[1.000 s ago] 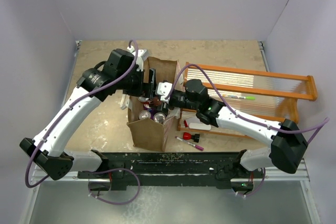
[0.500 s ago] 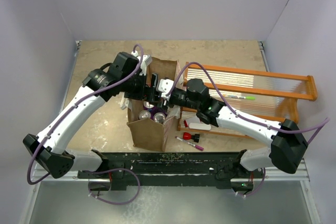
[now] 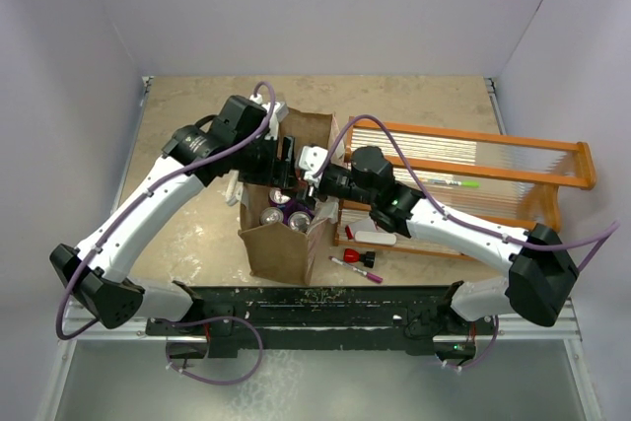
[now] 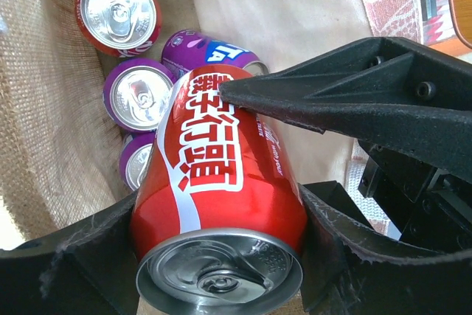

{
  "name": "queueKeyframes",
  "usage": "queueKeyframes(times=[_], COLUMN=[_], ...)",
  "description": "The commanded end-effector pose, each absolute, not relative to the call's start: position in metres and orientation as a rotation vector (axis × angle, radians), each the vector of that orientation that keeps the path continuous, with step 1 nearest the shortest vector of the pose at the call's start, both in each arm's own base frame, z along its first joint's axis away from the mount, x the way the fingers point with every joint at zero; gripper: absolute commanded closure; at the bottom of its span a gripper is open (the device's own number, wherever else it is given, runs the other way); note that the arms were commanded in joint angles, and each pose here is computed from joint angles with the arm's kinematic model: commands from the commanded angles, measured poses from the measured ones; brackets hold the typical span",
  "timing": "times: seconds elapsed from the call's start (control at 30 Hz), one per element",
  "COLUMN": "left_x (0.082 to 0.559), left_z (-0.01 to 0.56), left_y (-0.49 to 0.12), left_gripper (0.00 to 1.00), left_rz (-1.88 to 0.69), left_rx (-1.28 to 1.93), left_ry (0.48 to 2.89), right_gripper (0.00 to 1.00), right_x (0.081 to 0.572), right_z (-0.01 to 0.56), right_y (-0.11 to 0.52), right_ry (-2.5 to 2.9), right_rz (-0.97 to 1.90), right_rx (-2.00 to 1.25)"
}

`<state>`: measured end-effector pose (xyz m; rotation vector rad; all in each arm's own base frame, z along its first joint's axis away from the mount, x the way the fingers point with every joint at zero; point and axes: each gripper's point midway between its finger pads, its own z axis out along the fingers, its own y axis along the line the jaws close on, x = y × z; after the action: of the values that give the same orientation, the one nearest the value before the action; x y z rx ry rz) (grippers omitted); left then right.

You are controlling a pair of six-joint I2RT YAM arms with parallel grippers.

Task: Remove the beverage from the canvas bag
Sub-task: Take out the drink from the canvas bag.

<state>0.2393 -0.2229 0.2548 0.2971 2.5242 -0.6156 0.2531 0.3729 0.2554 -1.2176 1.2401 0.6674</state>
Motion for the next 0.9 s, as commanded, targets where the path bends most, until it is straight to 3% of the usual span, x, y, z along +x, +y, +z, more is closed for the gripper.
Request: queueKeyframes(times=[0.0, 0.07, 0.13, 0.23, 0.4, 0.87], left_x=[0.254, 0.254, 0.254, 0.254, 0.254, 0.260], left_z=[0.286, 0.295, 0.302, 0.315, 0.329, 0.367], left_y=[-0.228, -0.228, -0.227, -0.225, -0.222, -0.207], left_gripper=[0.58, 0.67, 0.83, 0.97, 1.00, 1.00], left_rz=[-0.632, -0.636, -0.645, -0.656, -0.649, -0.613], left_rx=[0.302, 0.295, 0.281, 0.260, 0.244, 0.149], left_ry=[2.411, 2.392, 2.377, 2.342, 2.317, 2.216], right_gripper=[0.84, 0.69, 0.48, 0.29, 0.00, 0.00], right_x=[0.243, 0.244, 0.244, 0.243, 0.245, 0.235], right_z=[0.338, 0.335, 0.333, 0.335, 0.344, 0.380], right_y=[0.376, 0.376, 0.376, 0.373, 0.365, 0.334], right_ry=[1.013, 1.034, 1.045, 1.040, 1.042, 1.063], right_rz=[0.712, 0.713, 0.714, 0.707, 0.673, 0.616], right_rx=[-1.109, -1.113, -1.122, -1.111, -1.082, -1.042])
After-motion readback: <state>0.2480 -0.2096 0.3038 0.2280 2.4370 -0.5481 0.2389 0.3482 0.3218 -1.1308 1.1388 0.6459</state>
